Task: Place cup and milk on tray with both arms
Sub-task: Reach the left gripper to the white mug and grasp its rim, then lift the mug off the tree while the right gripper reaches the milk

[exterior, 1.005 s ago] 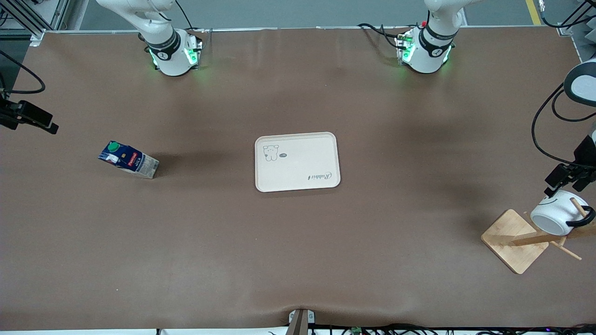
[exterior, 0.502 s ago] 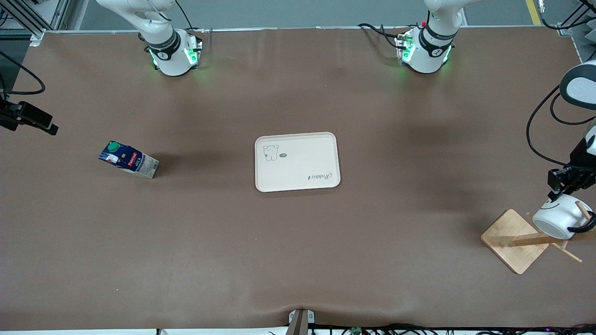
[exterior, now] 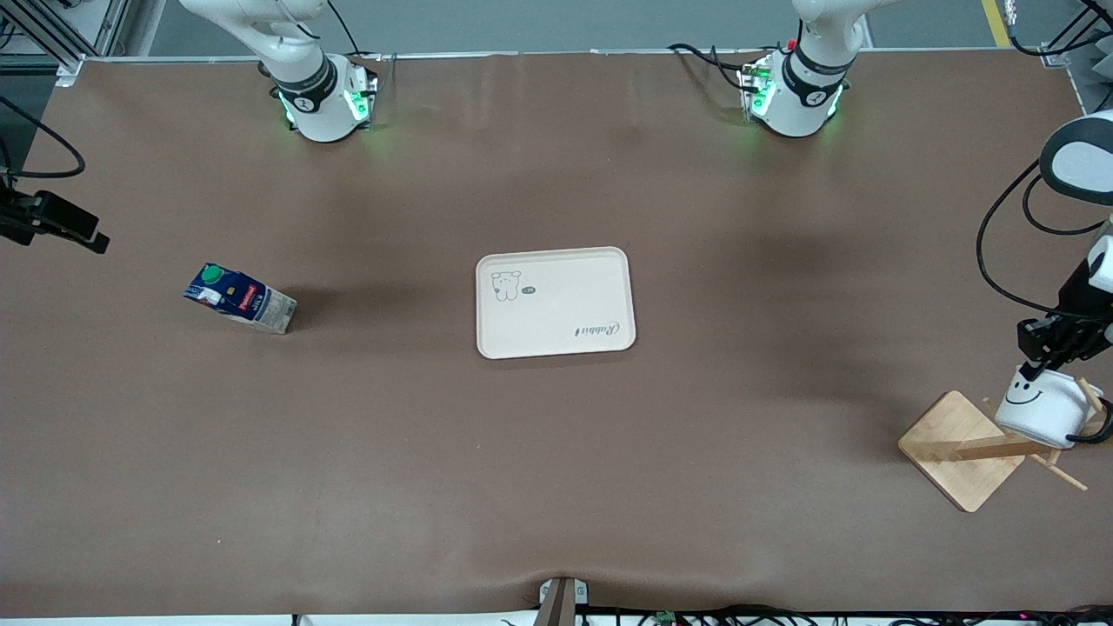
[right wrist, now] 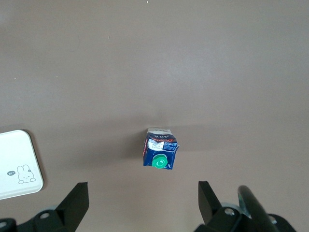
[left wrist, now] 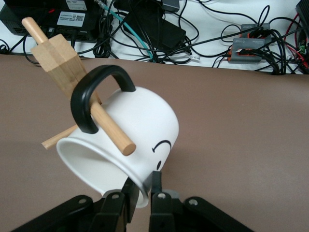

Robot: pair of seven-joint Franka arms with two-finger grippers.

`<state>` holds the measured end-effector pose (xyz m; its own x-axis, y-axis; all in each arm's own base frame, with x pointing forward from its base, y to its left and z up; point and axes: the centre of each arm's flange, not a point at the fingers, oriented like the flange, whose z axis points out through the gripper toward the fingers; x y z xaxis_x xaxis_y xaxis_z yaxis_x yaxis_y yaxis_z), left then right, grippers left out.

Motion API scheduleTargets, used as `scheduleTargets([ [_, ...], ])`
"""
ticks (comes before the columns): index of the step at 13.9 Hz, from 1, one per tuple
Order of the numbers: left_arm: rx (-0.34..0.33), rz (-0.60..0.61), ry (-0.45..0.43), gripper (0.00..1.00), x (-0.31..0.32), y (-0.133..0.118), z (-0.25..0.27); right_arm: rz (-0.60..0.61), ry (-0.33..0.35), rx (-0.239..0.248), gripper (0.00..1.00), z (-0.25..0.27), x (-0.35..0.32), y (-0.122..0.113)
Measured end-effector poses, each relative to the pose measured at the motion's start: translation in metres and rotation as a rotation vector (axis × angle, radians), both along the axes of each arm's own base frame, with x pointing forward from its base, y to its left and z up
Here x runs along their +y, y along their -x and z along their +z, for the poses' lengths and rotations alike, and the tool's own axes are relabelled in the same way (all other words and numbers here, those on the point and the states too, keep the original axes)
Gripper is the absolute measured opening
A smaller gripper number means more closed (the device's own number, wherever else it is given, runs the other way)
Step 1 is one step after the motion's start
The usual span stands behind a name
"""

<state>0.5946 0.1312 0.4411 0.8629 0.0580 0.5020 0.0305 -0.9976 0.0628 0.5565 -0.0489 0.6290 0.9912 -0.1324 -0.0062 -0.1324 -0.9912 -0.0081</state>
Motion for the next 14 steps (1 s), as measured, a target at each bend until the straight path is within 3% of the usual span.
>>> scheduleTargets([
  [2, 0.002, -0.008, 0.007, 0.08, -0.006, 0.001, 0.006, 0.000, 0.000, 0.001, 1.00, -0.001, 0.000, 0.000],
  [8, 0.013, -0.016, 0.012, 0.08, -0.007, 0.004, 0.016, 0.000, 0.000, 0.000, 1.00, -0.001, 0.000, -0.001],
  [14, 0.109, -0.048, 0.073, 0.08, -0.030, 0.012, 0.050, 0.000, 0.000, -0.002, 1.00, 0.000, 0.000, -0.002],
])
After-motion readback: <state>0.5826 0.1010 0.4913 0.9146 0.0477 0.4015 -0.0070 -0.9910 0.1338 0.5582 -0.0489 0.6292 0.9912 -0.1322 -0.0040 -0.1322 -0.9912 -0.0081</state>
